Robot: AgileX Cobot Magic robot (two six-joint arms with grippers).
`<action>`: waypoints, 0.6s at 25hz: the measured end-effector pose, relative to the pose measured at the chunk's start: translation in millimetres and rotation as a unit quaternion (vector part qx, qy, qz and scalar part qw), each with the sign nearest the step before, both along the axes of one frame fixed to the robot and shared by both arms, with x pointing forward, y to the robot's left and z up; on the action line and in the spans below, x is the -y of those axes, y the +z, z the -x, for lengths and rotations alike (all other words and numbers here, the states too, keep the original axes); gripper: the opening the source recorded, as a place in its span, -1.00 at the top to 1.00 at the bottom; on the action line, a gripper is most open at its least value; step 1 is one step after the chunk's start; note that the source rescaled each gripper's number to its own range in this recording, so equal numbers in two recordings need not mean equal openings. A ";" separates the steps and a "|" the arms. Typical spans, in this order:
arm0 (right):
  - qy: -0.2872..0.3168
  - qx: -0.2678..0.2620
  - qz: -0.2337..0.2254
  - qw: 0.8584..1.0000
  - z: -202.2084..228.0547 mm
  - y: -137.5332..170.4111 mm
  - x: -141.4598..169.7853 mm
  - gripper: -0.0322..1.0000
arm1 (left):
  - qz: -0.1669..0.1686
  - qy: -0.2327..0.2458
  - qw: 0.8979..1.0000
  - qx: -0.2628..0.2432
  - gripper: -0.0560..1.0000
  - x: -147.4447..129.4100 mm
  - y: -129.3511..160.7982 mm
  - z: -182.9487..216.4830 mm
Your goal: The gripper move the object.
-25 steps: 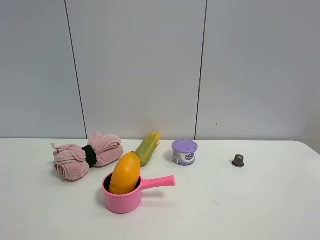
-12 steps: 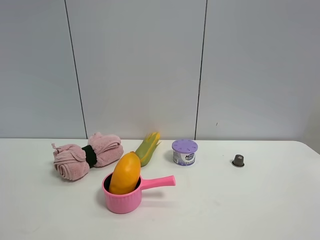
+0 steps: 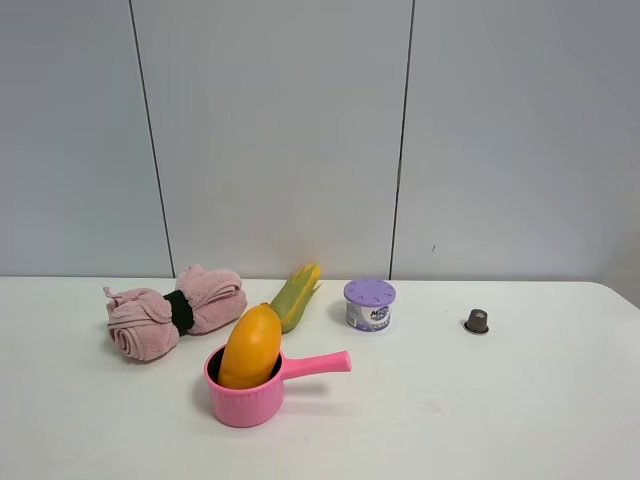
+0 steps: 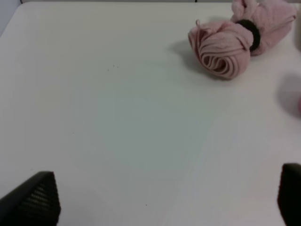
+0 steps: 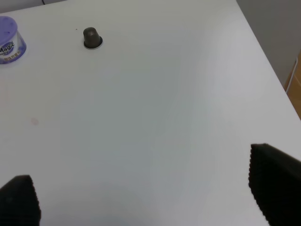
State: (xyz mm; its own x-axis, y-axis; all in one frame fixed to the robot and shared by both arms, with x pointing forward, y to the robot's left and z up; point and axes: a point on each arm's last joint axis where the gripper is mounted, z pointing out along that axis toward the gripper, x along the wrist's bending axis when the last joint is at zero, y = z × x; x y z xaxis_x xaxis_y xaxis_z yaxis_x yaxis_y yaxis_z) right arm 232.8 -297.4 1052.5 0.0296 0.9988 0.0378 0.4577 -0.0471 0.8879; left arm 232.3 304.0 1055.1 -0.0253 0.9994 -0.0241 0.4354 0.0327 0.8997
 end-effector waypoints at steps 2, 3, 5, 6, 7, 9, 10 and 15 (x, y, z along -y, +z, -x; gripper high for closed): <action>0.000 0.000 0.000 1.000 0.0 0.0 0.0 -1.00 | -0.001 0.000 1.000 0.000 -0.70 0.0 0.0 0.0; 0.000 0.000 0.000 1.000 0.0 0.0 0.0 -1.00 | -0.001 0.000 1.000 0.000 -0.70 0.0 0.0 0.0; 0.000 0.000 0.000 1.000 0.0 0.0 0.0 -1.00 | -0.001 0.000 1.000 0.000 -0.70 0.0 0.0 0.0; 0.000 0.000 0.000 1.000 0.0 0.0 0.0 -1.00 | -0.001 0.000 1.000 0.000 -0.70 0.0 0.0 0.0; 0.000 0.000 0.000 1.000 0.0 0.0 0.0 -1.00 | -0.001 0.000 1.000 0.000 -0.70 0.0 0.0 0.0; 0.000 0.000 0.000 1.000 0.0 0.0 0.0 -1.00 | -0.001 0.000 1.000 0.000 -0.70 0.0 0.0 0.0; 0.000 0.000 0.000 1.000 0.0 0.0 0.0 -1.00 | -0.001 0.000 1.000 0.000 -0.70 0.0 0.0 0.0; 0.000 0.000 0.000 1.000 0.0 0.0 0.0 -1.00 | -0.001 0.000 1.000 0.000 -0.70 0.0 0.0 0.0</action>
State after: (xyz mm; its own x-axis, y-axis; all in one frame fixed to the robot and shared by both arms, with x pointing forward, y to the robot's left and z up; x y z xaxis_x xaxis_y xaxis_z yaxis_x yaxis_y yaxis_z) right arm 232.8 -297.4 1052.5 0.0296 0.9988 0.0378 0.4577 -0.0471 0.8879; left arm 232.3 304.0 1055.1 -0.0248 0.9994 -0.0231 0.4354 0.0316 0.8997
